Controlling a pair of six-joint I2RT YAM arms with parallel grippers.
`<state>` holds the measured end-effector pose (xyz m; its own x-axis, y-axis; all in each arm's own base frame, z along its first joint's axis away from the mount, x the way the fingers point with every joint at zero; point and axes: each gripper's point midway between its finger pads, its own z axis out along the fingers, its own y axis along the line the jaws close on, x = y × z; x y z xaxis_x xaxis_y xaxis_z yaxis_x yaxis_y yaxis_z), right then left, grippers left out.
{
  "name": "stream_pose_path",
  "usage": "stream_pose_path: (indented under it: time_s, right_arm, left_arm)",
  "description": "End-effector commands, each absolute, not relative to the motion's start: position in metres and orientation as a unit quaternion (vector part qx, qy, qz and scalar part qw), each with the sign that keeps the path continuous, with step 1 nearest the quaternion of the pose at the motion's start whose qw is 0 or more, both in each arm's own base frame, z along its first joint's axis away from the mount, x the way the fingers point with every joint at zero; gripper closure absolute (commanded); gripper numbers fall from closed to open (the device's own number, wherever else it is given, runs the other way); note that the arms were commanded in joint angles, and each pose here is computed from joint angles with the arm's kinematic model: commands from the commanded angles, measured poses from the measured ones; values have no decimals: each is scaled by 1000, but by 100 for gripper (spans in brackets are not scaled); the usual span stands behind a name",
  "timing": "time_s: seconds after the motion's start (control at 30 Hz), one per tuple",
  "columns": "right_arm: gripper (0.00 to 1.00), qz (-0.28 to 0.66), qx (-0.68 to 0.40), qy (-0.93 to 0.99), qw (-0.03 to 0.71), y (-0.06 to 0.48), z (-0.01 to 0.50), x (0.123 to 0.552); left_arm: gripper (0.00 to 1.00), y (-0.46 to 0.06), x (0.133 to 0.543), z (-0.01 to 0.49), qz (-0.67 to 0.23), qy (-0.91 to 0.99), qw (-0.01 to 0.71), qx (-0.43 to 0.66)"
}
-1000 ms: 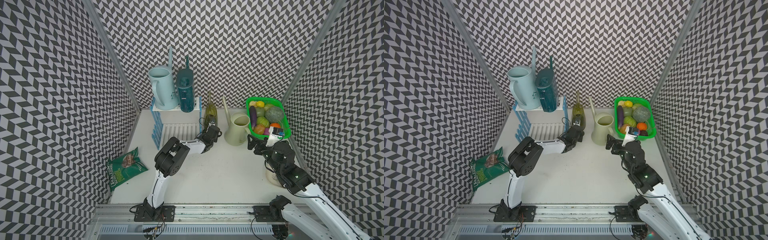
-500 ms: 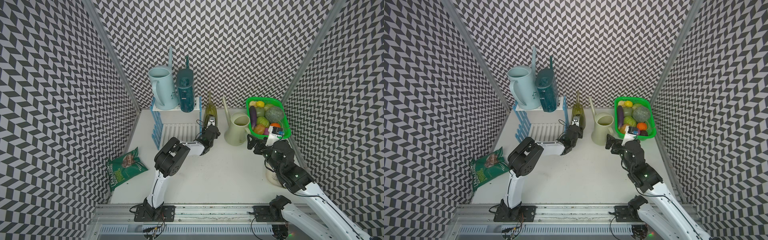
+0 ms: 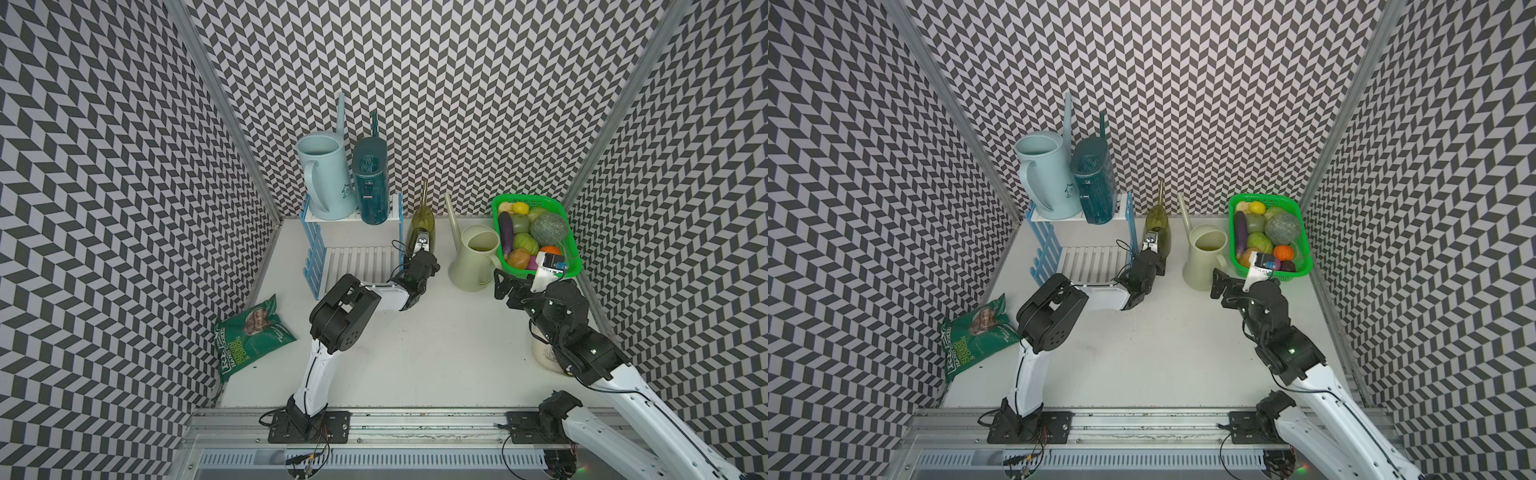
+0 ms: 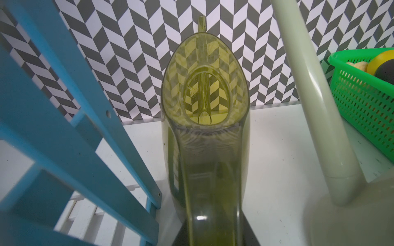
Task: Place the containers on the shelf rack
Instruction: 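Pick up a container from the center of the board.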
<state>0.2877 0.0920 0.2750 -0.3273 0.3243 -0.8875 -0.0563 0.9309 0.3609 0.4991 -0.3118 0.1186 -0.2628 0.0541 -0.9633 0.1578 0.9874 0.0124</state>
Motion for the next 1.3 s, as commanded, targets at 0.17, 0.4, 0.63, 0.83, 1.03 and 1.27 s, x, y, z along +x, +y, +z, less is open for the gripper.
stream_pose_path:
  time_s: [0.17,0.4,0.63,0.83,1.03,1.27]
  right_arm:
    - [0,181,87,778,596,91,298,287]
    - [0,182,88,774,600,90,301,285]
    - [0,187,86,772,601,91,304,284]
    - [0,191,86,770,602,92,307,283]
    - [0,191,84,767,607,91,312,283]
    - [0,193,82,761,614,91,322,282]
  left_arm:
    - [90,-306,496,186,-61,775,626,58]
    - [93,-307,488,228,-86,764,637,62]
    - [93,-311,481,253,-109,761,636,68]
    - [94,-317,473,278,-121,760,633,82]
    - [94,-319,456,318,-132,748,642,103]
    - [94,-327,429,357,-163,740,636,146]
